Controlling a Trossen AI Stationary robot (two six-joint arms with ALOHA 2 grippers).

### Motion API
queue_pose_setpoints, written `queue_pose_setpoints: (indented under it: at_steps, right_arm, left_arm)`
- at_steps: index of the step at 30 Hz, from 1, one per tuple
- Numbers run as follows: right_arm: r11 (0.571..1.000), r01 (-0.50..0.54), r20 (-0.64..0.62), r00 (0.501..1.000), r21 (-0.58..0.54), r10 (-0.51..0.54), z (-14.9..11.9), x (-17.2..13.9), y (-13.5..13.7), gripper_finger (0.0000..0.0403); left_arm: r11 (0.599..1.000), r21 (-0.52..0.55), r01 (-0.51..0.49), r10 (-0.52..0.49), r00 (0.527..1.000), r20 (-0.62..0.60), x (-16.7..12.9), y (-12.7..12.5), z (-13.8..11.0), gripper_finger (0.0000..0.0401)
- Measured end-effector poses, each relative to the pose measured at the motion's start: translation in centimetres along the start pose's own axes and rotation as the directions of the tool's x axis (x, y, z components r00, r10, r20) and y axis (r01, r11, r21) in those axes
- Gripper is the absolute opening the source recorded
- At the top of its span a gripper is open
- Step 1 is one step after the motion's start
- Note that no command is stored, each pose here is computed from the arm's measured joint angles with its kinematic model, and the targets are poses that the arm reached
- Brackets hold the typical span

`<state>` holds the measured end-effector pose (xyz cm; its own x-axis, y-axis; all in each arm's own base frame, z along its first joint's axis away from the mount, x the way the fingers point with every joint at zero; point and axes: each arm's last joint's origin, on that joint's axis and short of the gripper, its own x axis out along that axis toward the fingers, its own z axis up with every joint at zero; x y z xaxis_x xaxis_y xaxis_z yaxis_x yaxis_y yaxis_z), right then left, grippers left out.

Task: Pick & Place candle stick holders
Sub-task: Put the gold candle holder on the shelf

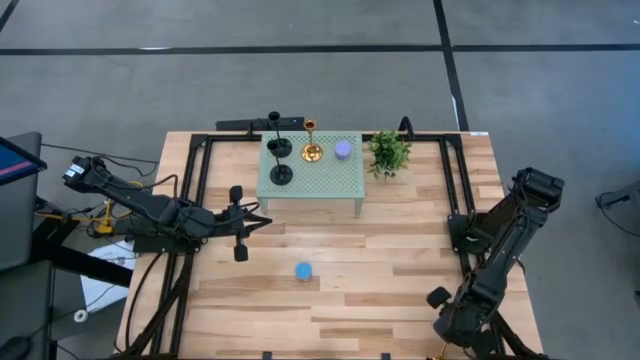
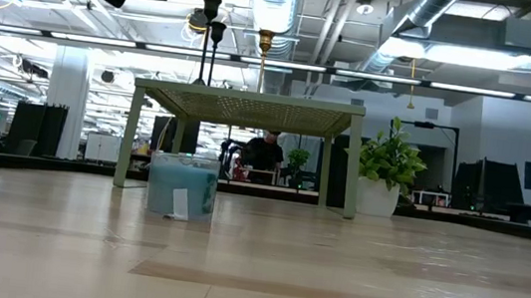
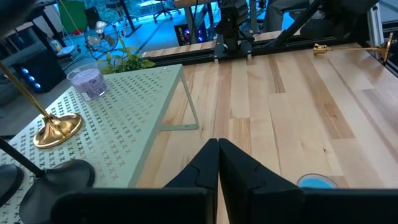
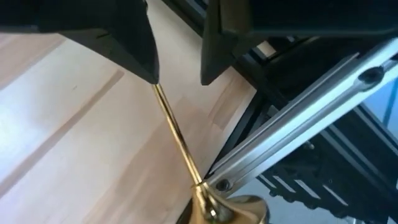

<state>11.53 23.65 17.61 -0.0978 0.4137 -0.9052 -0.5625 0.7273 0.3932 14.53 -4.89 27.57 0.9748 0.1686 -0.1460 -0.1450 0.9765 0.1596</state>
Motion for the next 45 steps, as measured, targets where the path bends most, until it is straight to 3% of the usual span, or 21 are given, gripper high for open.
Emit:
queue_pose_setpoints:
  at_steps: [6, 15, 23, 26, 31, 38, 41, 45]
  right_arm:
    - [0.998, 0.049, 0.037, 0.998, -0.037, -0.047, -0.7, 0.8, 0.4, 0.0125]
    - [0.995, 0.095, 0.058, 0.994, 0.038, -0.097, -2.0, 2.3, -1.0, 0.0116]
    - [0.997, 0.070, 0.091, 0.993, 0.040, -0.074, -2.5, 3.1, -1.5, 0.0113]
    - [0.996, 0.075, 0.083, 0.993, 0.042, -0.079, -2.5, 3.1, -1.6, 0.0092]
    - [0.997, 0.068, 0.081, 0.994, 0.042, -0.071, -2.5, 3.1, -1.5, 0.0019]
    - [0.993, 0.077, 0.024, 0.997, 0.087, -0.079, -2.6, 2.8, -2.0, 0.0014]
    - [0.980, 0.159, -0.061, 0.986, 0.115, -0.153, -2.7, 1.9, -2.4, 0.0014]
    - [0.950, 0.303, -0.137, 0.947, 0.074, -0.291, -2.2, 0.1, -2.8, 0.0013]
  left_arm:
    - [1.000, 0.000, 0.000, 0.000, 1.000, 0.000, 0.0, 0.0, 0.0, 0.0011]
    - [1.000, 0.000, 0.000, 0.000, 1.000, 0.000, 0.0, 0.0, 0.0, 0.0011]
    - [1.000, 0.000, 0.000, 0.000, 1.000, 0.000, 0.0, 0.0, 0.0, 0.0011]
    - [1.000, 0.000, 0.000, 0.000, 1.000, 0.000, 0.0, 0.0, 0.0, 0.0011]
    - [1.000, 0.000, 0.000, 0.000, 1.000, 0.000, 0.0, 0.0, 0.0, 0.0011]
    - [1.000, 0.000, 0.000, 0.000, 1.000, 0.000, 0.0, 0.0, 0.0, 0.0011]
    - [1.000, 0.000, 0.000, 0.000, 1.000, 0.000, 0.0, 0.0, 0.0, 0.0011]
    - [1.000, 0.000, 0.000, 0.000, 1.000, 0.000, 0.0, 0.0, 0.0, 0.0011]
